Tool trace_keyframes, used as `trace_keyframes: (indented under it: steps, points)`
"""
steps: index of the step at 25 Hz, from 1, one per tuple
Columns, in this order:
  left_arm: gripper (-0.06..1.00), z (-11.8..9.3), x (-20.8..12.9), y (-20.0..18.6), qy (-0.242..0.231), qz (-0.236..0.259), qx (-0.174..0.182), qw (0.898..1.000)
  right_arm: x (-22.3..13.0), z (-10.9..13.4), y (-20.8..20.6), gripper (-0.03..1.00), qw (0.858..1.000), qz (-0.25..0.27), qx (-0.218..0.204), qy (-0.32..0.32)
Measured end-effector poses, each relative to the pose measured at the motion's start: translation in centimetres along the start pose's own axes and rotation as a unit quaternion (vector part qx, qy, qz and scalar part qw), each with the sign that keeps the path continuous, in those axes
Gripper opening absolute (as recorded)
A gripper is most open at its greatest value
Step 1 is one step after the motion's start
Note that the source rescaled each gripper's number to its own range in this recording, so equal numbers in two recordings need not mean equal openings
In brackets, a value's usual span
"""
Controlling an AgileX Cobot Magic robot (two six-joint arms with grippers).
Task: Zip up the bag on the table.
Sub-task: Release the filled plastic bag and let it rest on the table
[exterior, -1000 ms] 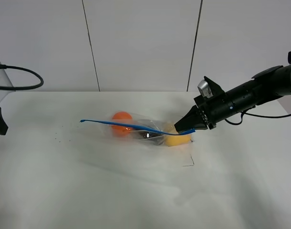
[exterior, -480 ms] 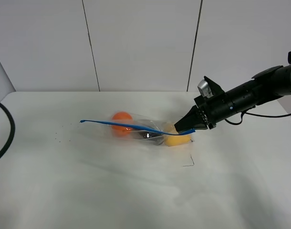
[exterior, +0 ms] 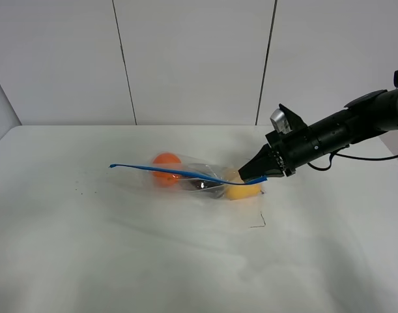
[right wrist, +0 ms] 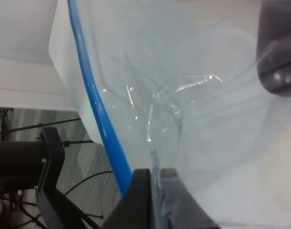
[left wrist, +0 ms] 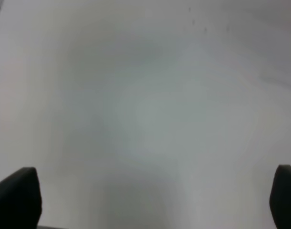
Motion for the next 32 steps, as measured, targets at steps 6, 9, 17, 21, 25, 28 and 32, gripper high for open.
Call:
trace_keyframes:
  steps: [6,9,17,21,25,28,32]
  points:
    - [1.0,-0.3,-1.0,-1.8,-0.008,-0.055,-0.01,0.998,0.0,0.0,0.0,0.0,1.0,0.0,0.0,-0.002]
    - [1.0,-1.0,-1.6,-2.3,-0.014,-0.081,-0.028,0.996,0.0,0.0,0.0,0.0,1.0,0.0,0.0,-0.002]
    - [1.0,-1.3,-3.5,-0.7,-0.015,-0.072,-0.033,0.997,0.0,0.0,0.0,0.0,1.0,0.0,0.0,-0.003]
    - [1.0,-1.3,-3.5,-0.6,-0.015,-0.072,-0.033,0.997,0.0,0.0,0.0,0.0,1.0,0.0,0.0,-0.003]
    - [1.0,-0.8,-3.3,-0.6,-0.011,-0.077,-0.018,0.997,0.0,0.0,0.0,0.0,1.0,0.0,0.0,-0.005]
    - [1.0,-0.7,-3.5,-0.2,-0.01,-0.073,-0.014,0.997,0.0,0.0,0.0,0.0,1.0,0.0,0.0,-0.007]
    - [1.0,-0.7,-3.5,-0.1,-0.009,-0.072,-0.013,0.997,0.0,0.0,0.0,0.0,1.0,-0.001,0.001,-0.007]
Point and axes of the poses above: a point on each arm's last joint axis where the gripper is mounted, y pointing out along that axis toward the gripper, z along the wrist's bending axis when the last joint is at zero, x = y × z, the point moved 8 cm from there along y, pointing out along that axis toward the gripper, and after that the axes turned 1 degree about -y, right-handed, at the moved point
